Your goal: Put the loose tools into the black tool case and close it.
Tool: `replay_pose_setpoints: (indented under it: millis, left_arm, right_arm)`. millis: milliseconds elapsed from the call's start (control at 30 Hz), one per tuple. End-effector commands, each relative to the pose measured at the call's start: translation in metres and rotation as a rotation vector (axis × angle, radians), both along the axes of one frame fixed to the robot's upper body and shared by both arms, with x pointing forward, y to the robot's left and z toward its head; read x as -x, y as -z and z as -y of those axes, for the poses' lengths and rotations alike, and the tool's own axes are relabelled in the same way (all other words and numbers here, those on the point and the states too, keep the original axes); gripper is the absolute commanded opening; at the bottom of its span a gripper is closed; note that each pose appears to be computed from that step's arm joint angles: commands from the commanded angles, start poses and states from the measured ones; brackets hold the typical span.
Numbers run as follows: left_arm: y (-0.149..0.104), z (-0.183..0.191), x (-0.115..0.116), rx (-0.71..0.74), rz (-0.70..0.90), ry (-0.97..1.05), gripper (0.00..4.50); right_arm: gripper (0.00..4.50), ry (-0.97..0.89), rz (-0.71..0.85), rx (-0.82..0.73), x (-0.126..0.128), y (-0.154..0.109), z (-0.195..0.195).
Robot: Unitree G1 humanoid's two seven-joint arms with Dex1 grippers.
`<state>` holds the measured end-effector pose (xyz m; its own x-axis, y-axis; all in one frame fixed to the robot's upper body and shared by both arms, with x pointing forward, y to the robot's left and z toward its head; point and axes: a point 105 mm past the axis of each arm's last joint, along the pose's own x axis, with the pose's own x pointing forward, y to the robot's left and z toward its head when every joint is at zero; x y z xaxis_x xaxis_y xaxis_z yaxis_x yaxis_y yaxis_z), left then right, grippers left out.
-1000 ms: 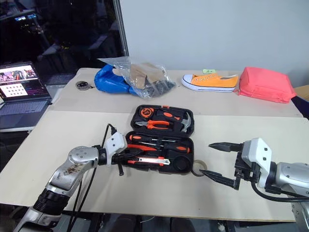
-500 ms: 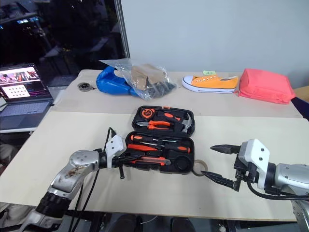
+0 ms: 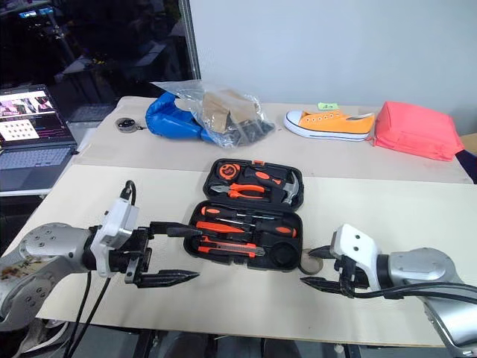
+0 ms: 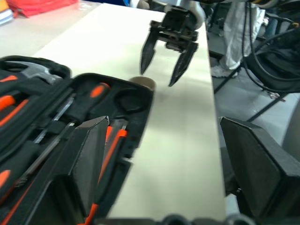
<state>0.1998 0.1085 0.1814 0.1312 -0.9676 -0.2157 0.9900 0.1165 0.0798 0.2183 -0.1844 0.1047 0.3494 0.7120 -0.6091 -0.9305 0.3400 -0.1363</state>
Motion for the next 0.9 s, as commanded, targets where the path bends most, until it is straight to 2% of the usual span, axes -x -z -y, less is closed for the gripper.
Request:
replay_pose_setpoints:
  millis: [33, 200, 233, 267, 500, 633, 700, 800, 900]
  left_arm:
    - [-0.007, 0.007, 0.008, 0.013, 0.031, 0.015, 3.92]
    - [-0.006, 0.006, 0.008, 0.018, 0.033, 0.02, 3.92]
    - [-0.005, 0.004, 0.008, 0.015, 0.034, 0.022, 3.99]
    - [-0.004, 0.003, 0.008, 0.013, 0.034, 0.023, 3.99]
    - [0.002, -0.002, 0.007, 0.01, 0.031, 0.016, 3.99]
    - [0.002, 0.0, 0.006, 0.015, 0.035, 0.008, 3.99]
    - [0.001, 0.001, 0.006, 0.017, 0.034, 0.004, 3.99]
    - [-0.001, 0.0, 0.006, 0.02, 0.03, -0.006, 3.99]
    - [-0.004, 0.001, 0.01, 0.024, 0.024, -0.009, 3.99]
  right_arm:
    - [3.17, -0.006, -0.022, 0.085, -0.003, 0.009, 0.005]
    - [3.17, 0.033, 0.012, 0.155, -0.019, 0.022, 0.013]
    - [2.65, 0.031, 0.023, 0.164, -0.022, 0.023, 0.013]
    - [2.44, 0.026, 0.027, 0.169, -0.024, 0.024, 0.012]
    - [0.02, 0.003, 0.045, 0.15, -0.027, 0.02, 0.006]
    - [0.02, 0.012, 0.05, 0.109, -0.022, 0.004, 0.009]
    - [0.02, -0.022, 0.034, 0.059, -0.012, -0.013, 0.006]
    - [0.02, -0.101, 0.016, -0.012, 0.001, -0.039, -0.009]
    - [0.02, -0.184, 0.054, -0.015, -0.004, -0.05, -0.033]
